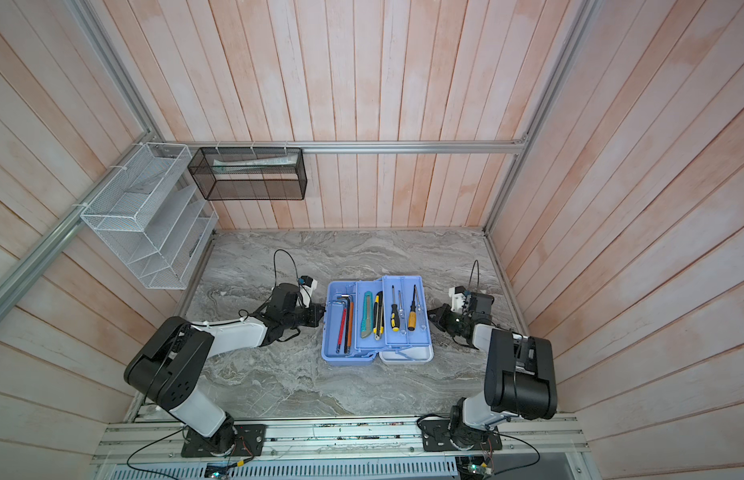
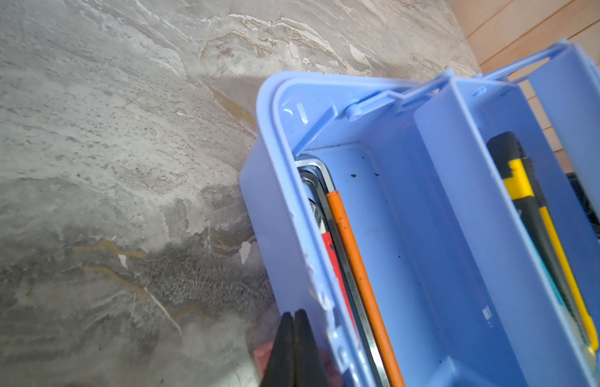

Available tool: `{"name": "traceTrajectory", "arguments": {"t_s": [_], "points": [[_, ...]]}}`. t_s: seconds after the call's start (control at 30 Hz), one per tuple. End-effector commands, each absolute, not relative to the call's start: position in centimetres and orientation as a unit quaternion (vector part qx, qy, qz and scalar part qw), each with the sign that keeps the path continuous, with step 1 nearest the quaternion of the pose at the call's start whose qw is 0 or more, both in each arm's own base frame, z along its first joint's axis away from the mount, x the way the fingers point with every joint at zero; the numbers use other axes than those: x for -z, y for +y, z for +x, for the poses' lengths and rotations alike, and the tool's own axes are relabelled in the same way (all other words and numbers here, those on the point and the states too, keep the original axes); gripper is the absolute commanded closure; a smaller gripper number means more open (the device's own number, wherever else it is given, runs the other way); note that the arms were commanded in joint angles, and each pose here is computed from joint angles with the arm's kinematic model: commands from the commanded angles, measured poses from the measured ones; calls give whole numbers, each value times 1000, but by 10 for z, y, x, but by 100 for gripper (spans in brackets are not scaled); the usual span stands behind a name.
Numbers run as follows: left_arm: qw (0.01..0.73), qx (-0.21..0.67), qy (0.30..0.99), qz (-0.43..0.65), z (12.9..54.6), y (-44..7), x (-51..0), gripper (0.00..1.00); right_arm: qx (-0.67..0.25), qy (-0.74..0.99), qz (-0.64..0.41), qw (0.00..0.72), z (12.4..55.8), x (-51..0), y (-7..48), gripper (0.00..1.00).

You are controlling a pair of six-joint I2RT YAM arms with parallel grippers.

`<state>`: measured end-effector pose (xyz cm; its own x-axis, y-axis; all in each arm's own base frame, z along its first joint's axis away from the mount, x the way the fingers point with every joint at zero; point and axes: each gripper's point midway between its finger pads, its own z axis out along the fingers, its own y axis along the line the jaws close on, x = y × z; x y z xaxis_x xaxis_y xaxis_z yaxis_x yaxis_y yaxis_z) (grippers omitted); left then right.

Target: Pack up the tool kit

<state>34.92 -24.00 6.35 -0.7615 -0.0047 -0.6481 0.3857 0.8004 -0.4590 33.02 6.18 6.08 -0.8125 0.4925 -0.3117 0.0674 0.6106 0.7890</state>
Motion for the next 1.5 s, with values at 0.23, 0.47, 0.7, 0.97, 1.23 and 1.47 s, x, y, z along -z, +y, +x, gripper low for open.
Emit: {"name": "traceTrajectory", "arguments": {"t_s": [0.23, 0.47, 0.7, 0.97, 1.23, 1.47], "points": [[322, 321, 881, 132, 340, -250, -69, 100, -474, 827, 120, 277, 313, -111, 84, 100], [327, 319, 879, 133, 340, -249, -71, 100, -460, 830, 118, 293, 307, -128, 82, 100], [330, 306, 883, 132, 339, -244, -69, 100, -346, 862, 182, 322, 315, -121, 45, 100], [330, 301, 886, 125, 338, -240, -64, 100, -299, 867, 227, 328, 324, -96, 11, 100], [327, 302, 887, 122, 336, -239, -61, 100, -320, 887, 225, 246, 335, -42, 18, 100], [329, 301, 887, 120, 332, -236, -62, 100, -346, 896, 187, 205, 336, -21, 48, 100]]}}
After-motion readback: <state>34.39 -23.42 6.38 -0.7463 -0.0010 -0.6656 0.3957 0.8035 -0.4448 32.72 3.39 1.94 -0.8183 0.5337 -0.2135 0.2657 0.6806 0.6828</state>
